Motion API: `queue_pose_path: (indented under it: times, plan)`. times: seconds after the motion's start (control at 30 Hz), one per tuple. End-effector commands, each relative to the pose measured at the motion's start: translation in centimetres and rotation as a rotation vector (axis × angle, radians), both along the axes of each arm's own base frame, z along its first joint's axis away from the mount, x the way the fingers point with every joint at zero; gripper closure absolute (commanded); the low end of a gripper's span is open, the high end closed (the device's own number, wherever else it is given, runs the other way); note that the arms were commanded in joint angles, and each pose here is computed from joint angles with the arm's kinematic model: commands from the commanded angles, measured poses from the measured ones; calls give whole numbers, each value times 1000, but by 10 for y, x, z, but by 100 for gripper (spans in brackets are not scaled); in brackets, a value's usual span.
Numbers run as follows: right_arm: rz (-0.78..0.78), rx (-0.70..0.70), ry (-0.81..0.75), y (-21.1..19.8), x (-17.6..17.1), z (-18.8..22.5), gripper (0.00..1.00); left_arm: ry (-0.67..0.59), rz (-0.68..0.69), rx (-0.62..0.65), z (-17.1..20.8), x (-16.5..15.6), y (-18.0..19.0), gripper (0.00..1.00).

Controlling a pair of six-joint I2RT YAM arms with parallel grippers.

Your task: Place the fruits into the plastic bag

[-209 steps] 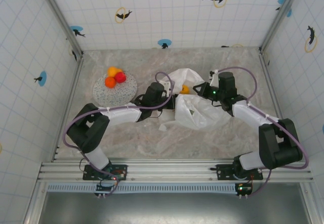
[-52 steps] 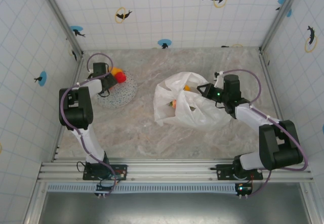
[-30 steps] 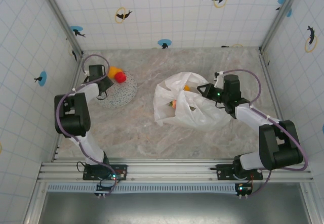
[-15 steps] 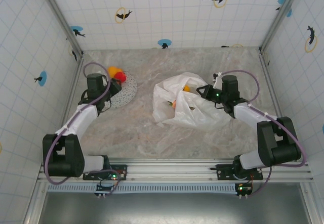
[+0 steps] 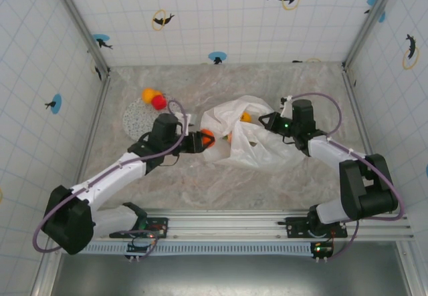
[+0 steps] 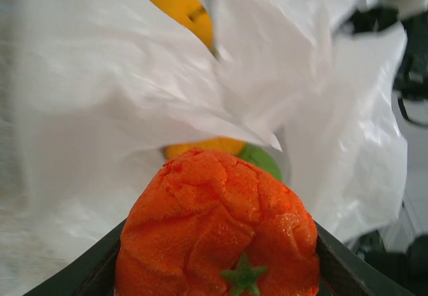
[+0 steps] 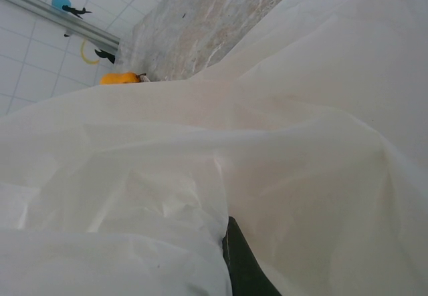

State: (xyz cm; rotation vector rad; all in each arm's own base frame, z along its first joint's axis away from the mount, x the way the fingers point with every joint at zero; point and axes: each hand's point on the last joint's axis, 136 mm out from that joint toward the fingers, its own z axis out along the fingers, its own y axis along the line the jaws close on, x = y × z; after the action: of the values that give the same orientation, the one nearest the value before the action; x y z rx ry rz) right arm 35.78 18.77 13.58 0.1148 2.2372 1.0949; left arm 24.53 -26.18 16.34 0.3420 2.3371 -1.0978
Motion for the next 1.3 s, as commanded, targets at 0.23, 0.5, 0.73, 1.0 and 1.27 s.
queue_pose_path:
  times: [0.23,0.5,0.73,1.0,1.27]
  plan:
    - [2,-2,-43,5,3,19,100,-12,-119,103,-31,0,-40,43]
    - [14,-8,-34,10,-3,15,100,-28,-35,39,-38,33,-65,43]
    - [16,-6,-40,12,-1,18,100,-80,116,54,-41,77,-79,42]
    - [14,-17,-46,10,2,21,100,-88,191,19,-49,113,-101,39]
    - [10,-21,-48,6,3,21,100,-69,198,37,-66,120,-107,31]
